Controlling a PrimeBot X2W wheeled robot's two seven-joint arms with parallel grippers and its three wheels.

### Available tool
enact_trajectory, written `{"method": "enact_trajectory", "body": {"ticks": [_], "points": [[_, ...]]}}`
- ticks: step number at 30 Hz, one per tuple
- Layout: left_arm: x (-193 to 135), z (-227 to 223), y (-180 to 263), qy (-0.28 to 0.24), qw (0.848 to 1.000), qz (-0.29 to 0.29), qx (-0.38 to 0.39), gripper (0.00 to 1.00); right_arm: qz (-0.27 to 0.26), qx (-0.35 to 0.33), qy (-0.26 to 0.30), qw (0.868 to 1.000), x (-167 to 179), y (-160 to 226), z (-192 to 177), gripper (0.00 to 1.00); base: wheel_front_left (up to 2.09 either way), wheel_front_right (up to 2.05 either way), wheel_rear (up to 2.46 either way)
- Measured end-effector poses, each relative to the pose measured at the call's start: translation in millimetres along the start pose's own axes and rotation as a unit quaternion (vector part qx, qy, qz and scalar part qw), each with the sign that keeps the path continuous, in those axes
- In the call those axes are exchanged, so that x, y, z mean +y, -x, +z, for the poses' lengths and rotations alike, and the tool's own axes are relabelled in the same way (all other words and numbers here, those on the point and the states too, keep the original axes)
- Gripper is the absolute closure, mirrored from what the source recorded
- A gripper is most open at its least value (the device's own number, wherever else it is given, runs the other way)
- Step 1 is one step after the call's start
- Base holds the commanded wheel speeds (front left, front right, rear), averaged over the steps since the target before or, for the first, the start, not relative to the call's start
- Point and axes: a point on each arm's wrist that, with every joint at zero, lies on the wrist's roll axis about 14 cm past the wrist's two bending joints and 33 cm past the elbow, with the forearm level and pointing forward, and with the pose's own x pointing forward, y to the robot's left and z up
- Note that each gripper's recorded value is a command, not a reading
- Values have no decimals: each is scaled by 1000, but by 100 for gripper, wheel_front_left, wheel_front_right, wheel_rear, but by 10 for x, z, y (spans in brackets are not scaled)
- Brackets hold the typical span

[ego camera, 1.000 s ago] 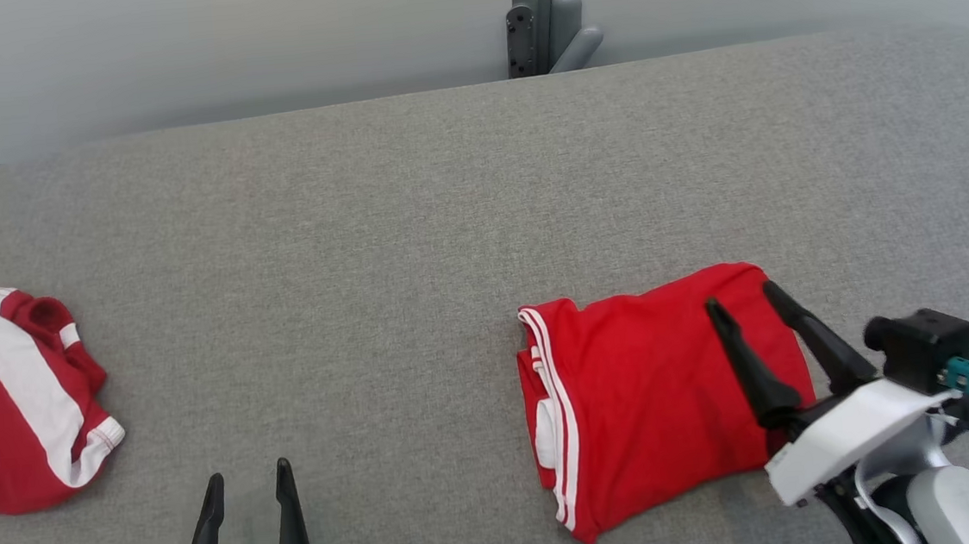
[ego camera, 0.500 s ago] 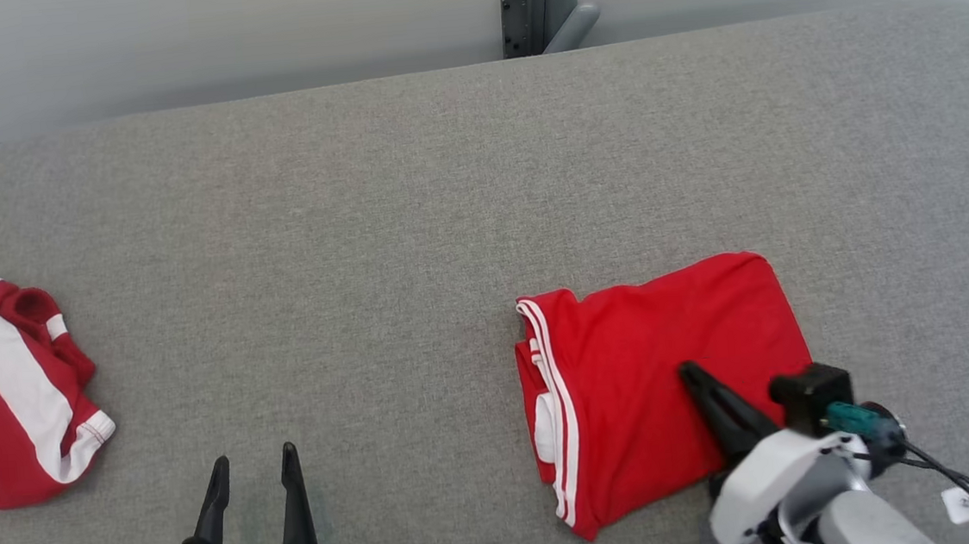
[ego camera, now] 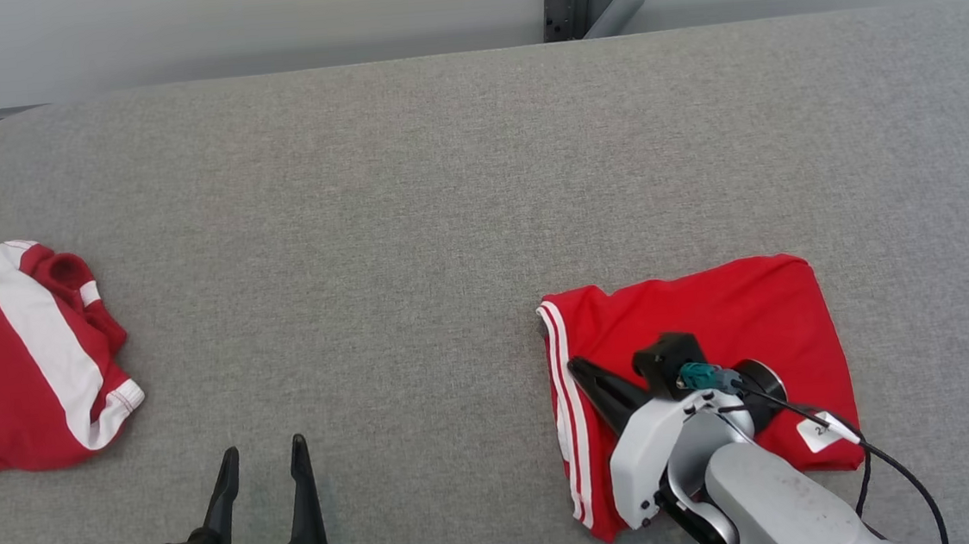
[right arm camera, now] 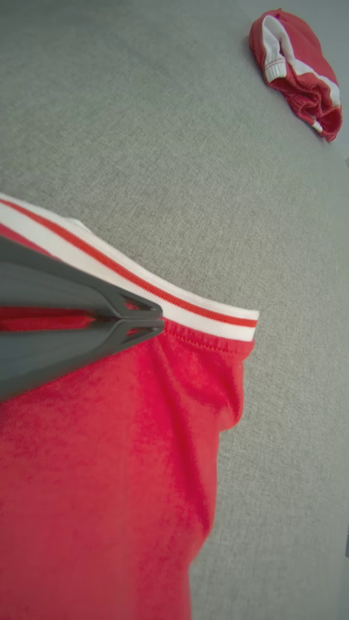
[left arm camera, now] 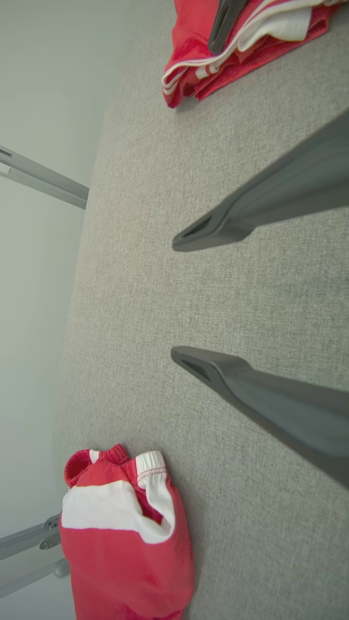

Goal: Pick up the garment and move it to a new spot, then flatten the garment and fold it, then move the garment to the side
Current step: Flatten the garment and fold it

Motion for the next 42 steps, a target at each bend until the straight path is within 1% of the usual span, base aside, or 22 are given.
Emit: {"method": "enact_trajectory", "body": {"ticks": [4,7,11,14,15,16,17,18,20,21,22,23,24,26,28,31,34,36,42], "points": [[18,7,24,6,1000,5,-1,0,22,29,13,999,132,-59,-106,100,0,0,0],[34,48,37,8,1000,9,-8,0,34,22,13,999,217,-70,-72,100,0,0,0],[48,149,48,8,1000,11,-25,0,39,-26,16,999,270,-51,143,100,0,0,0],[51,214,77,9,999,11,-36,0,28,-82,17,996,217,19,427,100,0,0,0],[57,230,90,9,999,12,-39,0,20,-98,22,995,155,74,500,89,0,0,0],[62,251,100,9,999,12,-42,0,6,-113,24,993,55,152,561,65,0,0,0],[59,272,109,9,999,11,-46,0,-13,-126,29,991,-73,257,607,15,0,0,0],[57,291,114,9,999,10,-49,0,-30,-137,40,989,-193,365,643,0,0,0,0],[49,336,114,8,998,7,-56,0,-68,-167,50,982,-417,604,766,0,0,0,0],[38,375,105,8,998,5,-62,0,-89,-193,43,976,-510,739,881,0,0,0,0],[26,426,93,8,998,2,-70,0,-109,-216,48,969,-595,890,983,0,0,0,0],[12,464,83,6,997,-1,-76,0,-128,-222,70,964,-682,1031,1016,0,0,0,0],[-9,490,79,3,997,-5,-80,0,-150,-230,81,958,-785,1181,1041,0,0,0,0],[-55,535,77,-4,996,-15,-87,0,-194,-239,85,948,-950,1469,1026,0,0,0,0],[-99,583,73,-12,995,-23,-95,0,-226,-246,95,938,-1046,1707,1034,0,0,0,0],[-136,595,82,-24,994,-33,-97,0,-266,-243,95,928,-1165,1968,948,0,0,0,0],[-125,585,101,-34,994,-34,-96,0,-289,-224,84,927,-1217,2100,757,0,0,0,0],[-101,575,115,-34,994,-32,-95,0,-295,-210,74,929,-1221,2123,630,0,0,0,0],[-56,531,138,-37,995,-29,-89,0,-302,-202,50,930,-1215,2090,513,0,0,0,0]]}}
